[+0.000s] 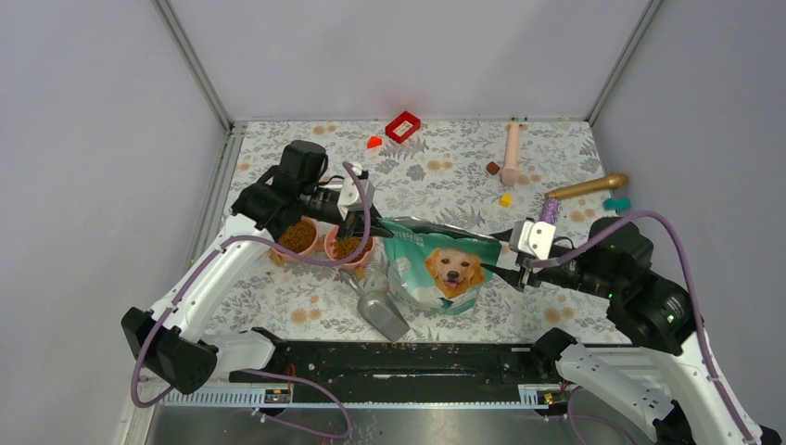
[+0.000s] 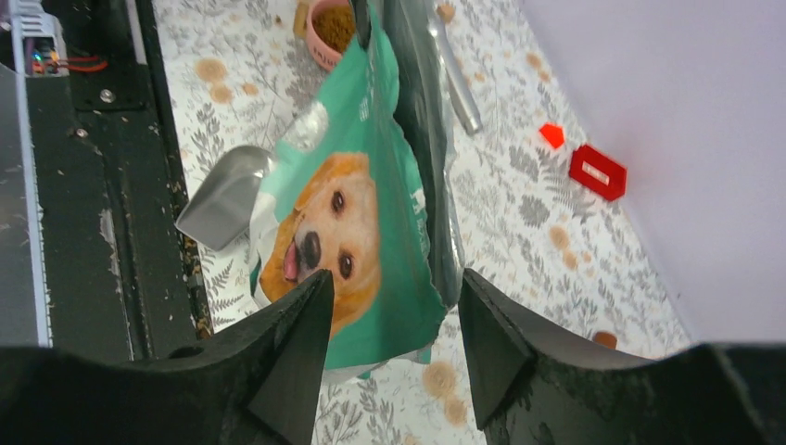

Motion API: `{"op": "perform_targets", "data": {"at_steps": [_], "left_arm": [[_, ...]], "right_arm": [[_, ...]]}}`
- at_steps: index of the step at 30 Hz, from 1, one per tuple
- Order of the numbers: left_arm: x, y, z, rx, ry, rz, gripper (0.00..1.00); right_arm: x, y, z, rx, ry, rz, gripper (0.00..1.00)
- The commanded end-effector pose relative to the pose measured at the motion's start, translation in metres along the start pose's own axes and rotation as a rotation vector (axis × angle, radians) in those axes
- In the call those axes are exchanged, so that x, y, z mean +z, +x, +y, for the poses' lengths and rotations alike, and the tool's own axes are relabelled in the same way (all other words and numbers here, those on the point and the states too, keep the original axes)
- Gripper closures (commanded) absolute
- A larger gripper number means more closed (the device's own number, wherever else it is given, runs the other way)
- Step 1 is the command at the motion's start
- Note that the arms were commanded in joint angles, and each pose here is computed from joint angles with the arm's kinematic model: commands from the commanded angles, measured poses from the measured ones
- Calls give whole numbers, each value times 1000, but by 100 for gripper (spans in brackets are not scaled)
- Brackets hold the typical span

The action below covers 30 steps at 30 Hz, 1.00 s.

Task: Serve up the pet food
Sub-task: Close the pet food bag at the center of the board.

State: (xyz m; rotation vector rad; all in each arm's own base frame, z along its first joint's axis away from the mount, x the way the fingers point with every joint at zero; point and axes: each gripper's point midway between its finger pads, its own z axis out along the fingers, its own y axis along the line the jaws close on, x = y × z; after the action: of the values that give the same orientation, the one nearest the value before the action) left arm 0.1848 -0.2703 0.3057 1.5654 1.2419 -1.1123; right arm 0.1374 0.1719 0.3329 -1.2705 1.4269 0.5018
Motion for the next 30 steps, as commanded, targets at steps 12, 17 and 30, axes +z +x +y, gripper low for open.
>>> {"op": "perform_targets", "data": {"at_steps": [12,17,30], "left_arm": [[-4,-8,-11,75,4,-66,100],[-4,-6,-12,84,4,-67,100],[-7,-15,-16,92,10,-82,32]], "right_arm": [[5,-24,4,-41,-113,-32,57],[8,-22,1,-46,-107,-11,72],[3,-36,-2,0,-87,-48,100]]}}
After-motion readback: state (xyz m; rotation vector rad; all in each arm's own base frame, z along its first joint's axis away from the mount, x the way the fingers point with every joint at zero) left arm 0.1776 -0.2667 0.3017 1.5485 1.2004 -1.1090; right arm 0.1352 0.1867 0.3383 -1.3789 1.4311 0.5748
